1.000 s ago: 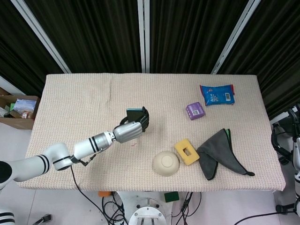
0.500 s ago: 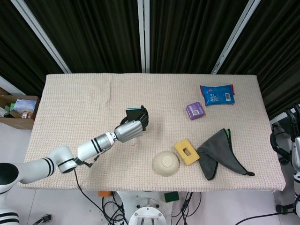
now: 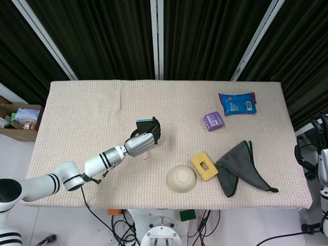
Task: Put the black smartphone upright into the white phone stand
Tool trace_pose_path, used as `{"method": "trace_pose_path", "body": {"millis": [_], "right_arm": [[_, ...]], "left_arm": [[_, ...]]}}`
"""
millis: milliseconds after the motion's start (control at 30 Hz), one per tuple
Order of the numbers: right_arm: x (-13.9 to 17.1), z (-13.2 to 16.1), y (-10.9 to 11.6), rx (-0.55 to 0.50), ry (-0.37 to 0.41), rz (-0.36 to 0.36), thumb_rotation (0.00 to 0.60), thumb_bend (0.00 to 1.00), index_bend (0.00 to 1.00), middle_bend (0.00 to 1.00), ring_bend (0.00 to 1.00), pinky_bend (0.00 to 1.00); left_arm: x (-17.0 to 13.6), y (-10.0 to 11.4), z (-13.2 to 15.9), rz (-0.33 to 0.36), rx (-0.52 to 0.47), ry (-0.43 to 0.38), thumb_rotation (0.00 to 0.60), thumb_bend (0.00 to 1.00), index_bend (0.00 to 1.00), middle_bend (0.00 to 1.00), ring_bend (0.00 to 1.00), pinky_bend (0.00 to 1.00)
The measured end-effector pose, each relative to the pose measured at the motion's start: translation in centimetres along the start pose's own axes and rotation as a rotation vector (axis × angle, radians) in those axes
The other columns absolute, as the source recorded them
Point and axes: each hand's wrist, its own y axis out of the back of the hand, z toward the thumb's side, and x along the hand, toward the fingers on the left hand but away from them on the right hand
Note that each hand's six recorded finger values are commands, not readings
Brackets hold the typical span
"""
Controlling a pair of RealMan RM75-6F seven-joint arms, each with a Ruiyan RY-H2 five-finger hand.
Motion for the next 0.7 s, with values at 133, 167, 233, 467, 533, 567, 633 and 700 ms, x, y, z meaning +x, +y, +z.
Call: {"method": "trace_pose_path", "body": {"millis": [133,167,233,467,533,567,633,700], "right_arm": [[0.1,-0.1,-0.1,0.0,-0.004,0.005,0.585,0.44,0.0,0.0,0.0,0.0],[0.1,-0.1,-0.2,0.0,-0.005,0.006,0.585,0.44,0.0,0.0,0.0,0.0],[0.1,-0.1,-0.3,0.001,-0.006,0.008,0.585,0.44,0.0,0.0,0.0,0.0],[0.0,-0.1,-0.3,0.004,-0.006,0.01,0.585,0.44,0.0,0.0,0.0,0.0],[0.0,-0.1,-0.3,0.004,-0.006,0.011,0.584,0.44,0.0,0.0,0.0,0.0],[0.0,-0.1,-0.4,0.004,-0.006,0.012,0.584,0.44,0.0,0.0,0.0,0.0],[0.0,-0.1,-0.5,0.005,-0.006,0.014,0.587,0.44,0.0,0.0,0.0,0.0],[0.0,-0.1,-0.6,0.006,-0.008,0.018,0.587,0.44,0.0,0.0,0.0,0.0]], "left_arm": [[-0.2,0.0,0.7,0.003,0.005,-0.022,0.6,0.41,0.6,0.63,0.38,0.36],[-0.3,-0.1,0.8,0.002,0.004,-0.026,0.6,0.41,0.6,0.62,0.38,0.36],[-0.4,-0.1,1.1,0.001,0.001,-0.029,0.6,0.41,0.59,0.62,0.38,0.36],[-0.4,-0.2,1.2,0.003,-0.002,-0.029,0.6,0.41,0.43,0.52,0.33,0.35],[-0.4,-0.3,1.2,-0.001,-0.004,-0.031,0.6,0.4,0.33,0.46,0.31,0.35],[-0.4,-0.3,1.2,-0.002,-0.003,-0.033,0.6,0.4,0.28,0.42,0.3,0.34],[-0.5,-0.4,1.2,-0.006,-0.002,-0.037,0.6,0.39,0.2,0.35,0.27,0.33],[-0.5,-0.5,1.3,-0.011,-0.002,-0.043,0.6,0.39,0.14,0.3,0.24,0.31]]}}
